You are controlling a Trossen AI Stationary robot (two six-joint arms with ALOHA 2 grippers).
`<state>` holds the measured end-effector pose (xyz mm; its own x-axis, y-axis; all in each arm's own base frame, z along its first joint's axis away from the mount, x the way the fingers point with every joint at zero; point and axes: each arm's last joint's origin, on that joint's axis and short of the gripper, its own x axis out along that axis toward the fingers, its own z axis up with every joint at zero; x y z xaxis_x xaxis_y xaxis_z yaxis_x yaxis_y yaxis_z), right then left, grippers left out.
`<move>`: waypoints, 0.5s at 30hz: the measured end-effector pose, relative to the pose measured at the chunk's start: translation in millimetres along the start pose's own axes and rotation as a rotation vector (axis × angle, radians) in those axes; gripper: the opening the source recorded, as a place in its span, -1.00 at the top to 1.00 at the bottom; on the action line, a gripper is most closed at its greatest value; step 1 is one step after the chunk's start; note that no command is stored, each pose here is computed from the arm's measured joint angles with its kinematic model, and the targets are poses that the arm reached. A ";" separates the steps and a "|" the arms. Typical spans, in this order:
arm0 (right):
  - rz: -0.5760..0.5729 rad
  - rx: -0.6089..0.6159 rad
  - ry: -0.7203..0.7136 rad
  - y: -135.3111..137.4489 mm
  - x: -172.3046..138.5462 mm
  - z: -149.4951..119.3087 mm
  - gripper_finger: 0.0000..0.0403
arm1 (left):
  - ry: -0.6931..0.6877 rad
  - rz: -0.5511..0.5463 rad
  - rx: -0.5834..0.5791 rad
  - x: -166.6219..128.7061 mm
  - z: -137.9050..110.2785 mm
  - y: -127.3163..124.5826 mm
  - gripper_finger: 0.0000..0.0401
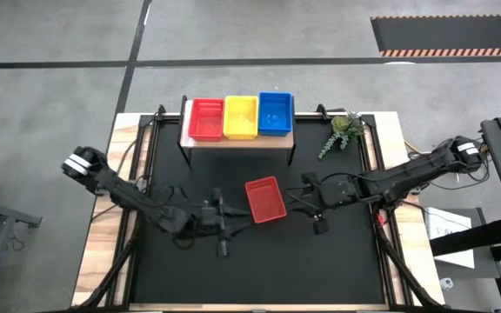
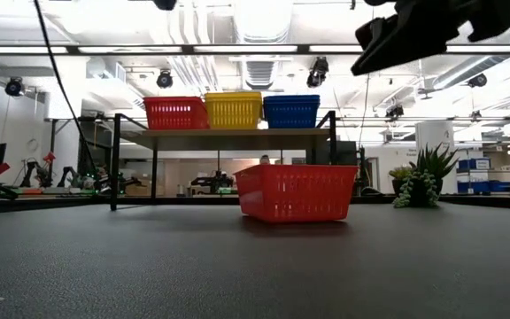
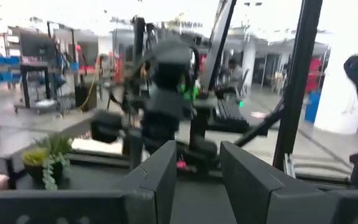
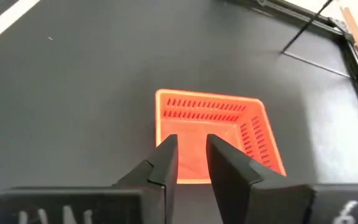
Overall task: Stack baskets on shelf by color
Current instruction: Stack the red bin on top of the red bin on the shelf
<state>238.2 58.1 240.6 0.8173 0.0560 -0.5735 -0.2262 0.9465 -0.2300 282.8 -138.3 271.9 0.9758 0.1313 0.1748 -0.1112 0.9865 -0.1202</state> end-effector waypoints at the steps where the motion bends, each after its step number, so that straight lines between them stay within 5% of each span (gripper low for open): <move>1: 0.008 0.000 -0.007 -0.2 -2.1 0.6 0.63 | 0.021 0.005 -0.004 6.5 -2.3 -2.9 0.46; 10: 0.117 -0.007 -0.045 16.3 -24.5 -2.4 0.74 | 0.448 0.122 -0.044 51.5 -33.1 -17.0 0.46; 15: 0.082 -0.031 -0.077 31.8 -31.9 -4.5 0.74 | 0.630 0.122 -0.009 68.4 -47.8 -22.0 0.46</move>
<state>202.6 85.0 248.0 0.8333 0.1579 -0.5298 -0.3090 0.9277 -0.2095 360.9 -155.7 239.8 0.8798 0.1573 -0.4485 -0.2298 0.9668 -0.1117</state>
